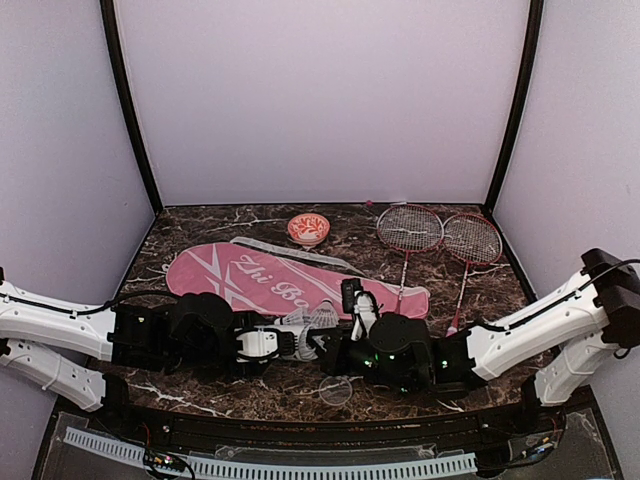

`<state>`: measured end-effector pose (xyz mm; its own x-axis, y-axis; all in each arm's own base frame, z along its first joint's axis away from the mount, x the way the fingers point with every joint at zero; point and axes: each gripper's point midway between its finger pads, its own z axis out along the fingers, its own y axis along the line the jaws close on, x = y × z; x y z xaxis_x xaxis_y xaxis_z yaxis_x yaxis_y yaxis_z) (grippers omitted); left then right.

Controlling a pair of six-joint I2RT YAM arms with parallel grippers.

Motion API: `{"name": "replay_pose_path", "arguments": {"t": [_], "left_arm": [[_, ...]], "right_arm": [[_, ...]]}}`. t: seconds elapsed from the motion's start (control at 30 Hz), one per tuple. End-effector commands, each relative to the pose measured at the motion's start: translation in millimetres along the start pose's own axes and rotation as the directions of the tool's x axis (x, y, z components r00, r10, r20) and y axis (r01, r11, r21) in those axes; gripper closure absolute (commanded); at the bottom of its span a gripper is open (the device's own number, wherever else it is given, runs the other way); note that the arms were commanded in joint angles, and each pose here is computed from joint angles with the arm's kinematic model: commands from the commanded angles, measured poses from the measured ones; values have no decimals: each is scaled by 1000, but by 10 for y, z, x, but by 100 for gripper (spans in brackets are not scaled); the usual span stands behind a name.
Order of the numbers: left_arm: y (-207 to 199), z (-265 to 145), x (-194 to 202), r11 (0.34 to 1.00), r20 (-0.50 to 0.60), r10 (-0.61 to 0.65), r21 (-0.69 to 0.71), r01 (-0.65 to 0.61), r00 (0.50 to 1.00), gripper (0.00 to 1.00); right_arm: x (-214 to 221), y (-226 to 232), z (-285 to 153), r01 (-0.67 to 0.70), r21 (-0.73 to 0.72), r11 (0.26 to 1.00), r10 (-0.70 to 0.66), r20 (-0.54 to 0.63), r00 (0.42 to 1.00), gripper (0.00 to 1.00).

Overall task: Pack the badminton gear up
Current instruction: Place the shuttlecock in the shuttle tube.

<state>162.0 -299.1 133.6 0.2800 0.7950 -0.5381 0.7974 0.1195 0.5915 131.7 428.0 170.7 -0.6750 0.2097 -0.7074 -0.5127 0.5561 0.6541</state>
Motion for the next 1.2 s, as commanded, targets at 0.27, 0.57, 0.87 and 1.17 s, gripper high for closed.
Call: {"name": "replay_pose_path", "arguments": {"t": [0.27, 0.57, 0.87, 1.17], "left_arm": [[189, -72, -222, 997, 78, -57, -50, 61, 995, 36], [185, -82, -236, 997, 85, -59, -44, 63, 995, 36], [188, -76, -219, 997, 78, -57, -49, 61, 995, 36], [186, -71, -212, 997, 75, -55, -51, 59, 996, 35]], "right_arm": [[212, 110, 46, 9, -21, 1000, -10, -79, 997, 90], [178, 37, -22, 6, 4, 1000, -5, -70, 998, 80], [153, -33, -85, 15, 32, 999, -13, -68, 998, 68], [150, -149, -149, 20, 73, 997, -15, -69, 997, 55]]}}
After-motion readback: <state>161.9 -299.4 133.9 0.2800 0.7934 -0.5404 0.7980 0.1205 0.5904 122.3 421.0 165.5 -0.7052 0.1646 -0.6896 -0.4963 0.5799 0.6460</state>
